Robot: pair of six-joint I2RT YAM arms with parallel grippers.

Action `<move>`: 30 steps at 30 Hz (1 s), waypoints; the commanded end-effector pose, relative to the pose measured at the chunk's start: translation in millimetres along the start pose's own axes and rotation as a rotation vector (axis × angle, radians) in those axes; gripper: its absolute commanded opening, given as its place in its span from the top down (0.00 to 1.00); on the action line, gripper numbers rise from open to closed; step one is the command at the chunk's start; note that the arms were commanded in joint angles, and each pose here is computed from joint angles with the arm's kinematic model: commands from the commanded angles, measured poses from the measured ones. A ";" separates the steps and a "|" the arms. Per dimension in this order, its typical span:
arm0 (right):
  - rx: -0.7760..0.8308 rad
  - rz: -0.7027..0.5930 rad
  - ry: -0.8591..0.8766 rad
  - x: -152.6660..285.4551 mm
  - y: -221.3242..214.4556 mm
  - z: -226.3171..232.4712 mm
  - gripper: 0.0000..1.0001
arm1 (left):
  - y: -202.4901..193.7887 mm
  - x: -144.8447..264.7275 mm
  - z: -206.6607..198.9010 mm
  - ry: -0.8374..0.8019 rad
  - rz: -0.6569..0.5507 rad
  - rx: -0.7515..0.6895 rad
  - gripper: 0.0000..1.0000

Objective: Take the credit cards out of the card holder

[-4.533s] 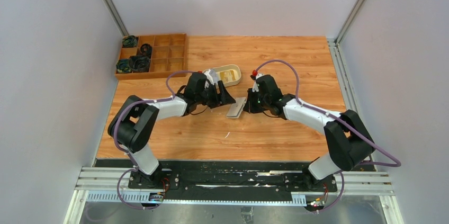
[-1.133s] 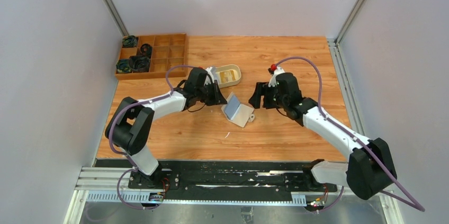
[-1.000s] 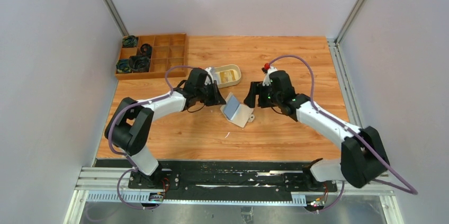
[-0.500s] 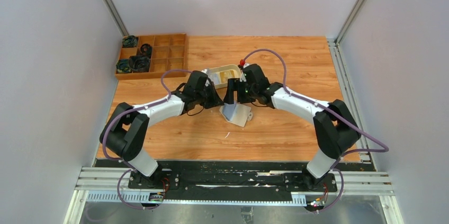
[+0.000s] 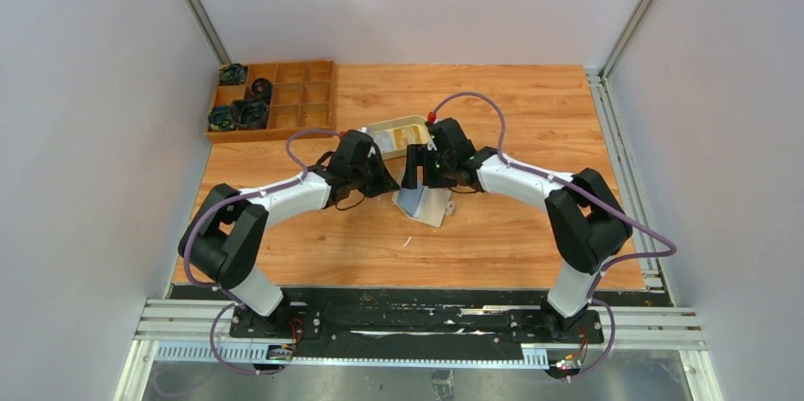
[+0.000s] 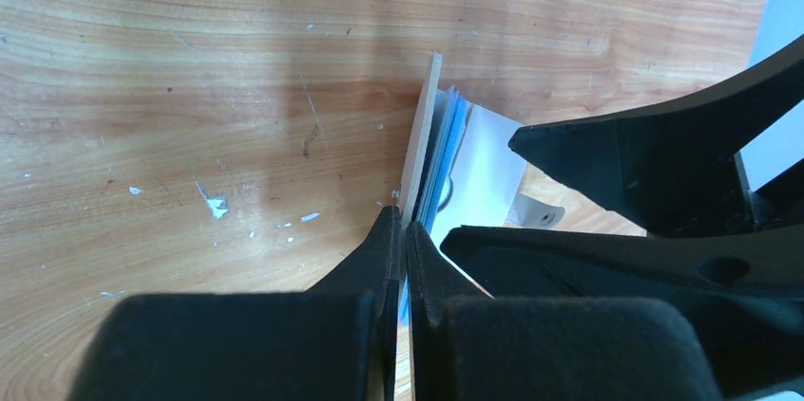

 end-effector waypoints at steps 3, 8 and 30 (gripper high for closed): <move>0.002 0.024 -0.042 -12.3 -7.5 -6.0 0.18 | -6.1 -0.9 6.1 0.053 -0.009 0.014 1.00; 0.004 0.041 -0.052 -17.0 -15.2 -12.5 0.18 | -9.8 -1.3 8.8 0.066 0.003 -0.014 1.00; 0.035 0.036 -0.076 -26.9 -10.9 -7.8 0.18 | -11.6 -9.0 9.5 0.068 0.022 -0.039 1.00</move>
Point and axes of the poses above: each gripper's point midway between its finger pads, its own x axis back along the fingers, its own z axis along the line the jaws close on, y = z × x, the point moved 5 cm from there along x, back along the fingers, and after that the axes turned 11 degrees about -x, right-handed, at the moved point
